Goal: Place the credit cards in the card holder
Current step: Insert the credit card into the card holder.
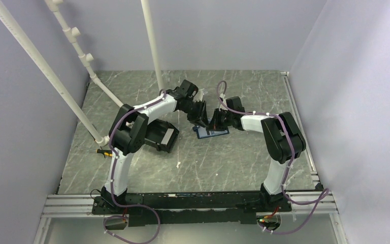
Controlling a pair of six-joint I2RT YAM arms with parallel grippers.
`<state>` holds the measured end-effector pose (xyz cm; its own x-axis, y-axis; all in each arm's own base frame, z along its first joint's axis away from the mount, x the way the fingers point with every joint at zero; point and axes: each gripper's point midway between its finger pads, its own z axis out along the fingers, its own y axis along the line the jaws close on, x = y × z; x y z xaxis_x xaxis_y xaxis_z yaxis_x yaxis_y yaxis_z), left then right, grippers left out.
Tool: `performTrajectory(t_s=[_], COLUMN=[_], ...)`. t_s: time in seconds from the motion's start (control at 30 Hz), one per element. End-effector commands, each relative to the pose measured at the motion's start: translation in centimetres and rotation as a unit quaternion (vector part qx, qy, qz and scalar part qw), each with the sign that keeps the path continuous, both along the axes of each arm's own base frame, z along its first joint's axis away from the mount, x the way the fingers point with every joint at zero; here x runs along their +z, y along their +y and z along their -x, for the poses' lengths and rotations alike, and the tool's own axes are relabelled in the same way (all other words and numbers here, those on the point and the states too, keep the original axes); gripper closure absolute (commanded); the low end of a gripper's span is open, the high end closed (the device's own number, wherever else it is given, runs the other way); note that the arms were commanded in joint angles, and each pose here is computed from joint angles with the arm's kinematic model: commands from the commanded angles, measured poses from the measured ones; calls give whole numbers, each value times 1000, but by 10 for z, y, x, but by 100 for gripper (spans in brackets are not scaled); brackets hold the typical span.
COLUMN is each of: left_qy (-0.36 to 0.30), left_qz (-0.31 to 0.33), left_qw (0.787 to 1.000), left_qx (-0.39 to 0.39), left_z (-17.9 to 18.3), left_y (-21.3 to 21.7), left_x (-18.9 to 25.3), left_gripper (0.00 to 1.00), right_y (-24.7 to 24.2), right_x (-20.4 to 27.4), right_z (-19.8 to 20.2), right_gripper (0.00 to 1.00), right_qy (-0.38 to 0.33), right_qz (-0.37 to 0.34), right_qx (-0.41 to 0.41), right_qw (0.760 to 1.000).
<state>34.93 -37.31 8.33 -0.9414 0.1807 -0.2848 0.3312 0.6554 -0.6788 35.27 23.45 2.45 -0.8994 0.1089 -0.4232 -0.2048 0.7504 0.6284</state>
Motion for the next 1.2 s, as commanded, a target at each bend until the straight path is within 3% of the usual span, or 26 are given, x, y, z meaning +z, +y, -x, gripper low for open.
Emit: performTrajectory(t_s=[0.0, 0.3, 0.57, 0.73, 0.83, 1.0, 1.17], left_qy=[-15, -29, -24, -38, -42, -33, -28], left_qz=[-50, -134, -99, -87, -74, -47, -42], left_qw=[999, 991, 995, 995, 996, 997, 998], left_qx=[-6, 0, 8, 25, 39, 42, 45], left_z=[7, 8, 5, 3, 3, 4, 2], left_y=[14, 45, 34, 33, 33, 25, 22], left_x=[-21, -44, -36, -17, -3, 6, 2], left_gripper=[62, 58, 56, 57, 55, 50, 55], right_y=[-13, -14, -10, -12, -15, -12, -11], right_x=[-11, -16, -11, 15, 19, 13, 3], right_z=[-1, 0, 0, -2, -3, -3, -4], right_gripper=[100, 100, 100, 82, 79, 85, 97], right_qy=[-3, 3, 4, -22, -27, -21, -14], right_qz=[36, 41, 32, 38, 52, 50, 63], right_qx=[-19, -20, -12, -6, -4, -1, -4], right_qw=[999, 999, 999, 999, 998, 999, 998])
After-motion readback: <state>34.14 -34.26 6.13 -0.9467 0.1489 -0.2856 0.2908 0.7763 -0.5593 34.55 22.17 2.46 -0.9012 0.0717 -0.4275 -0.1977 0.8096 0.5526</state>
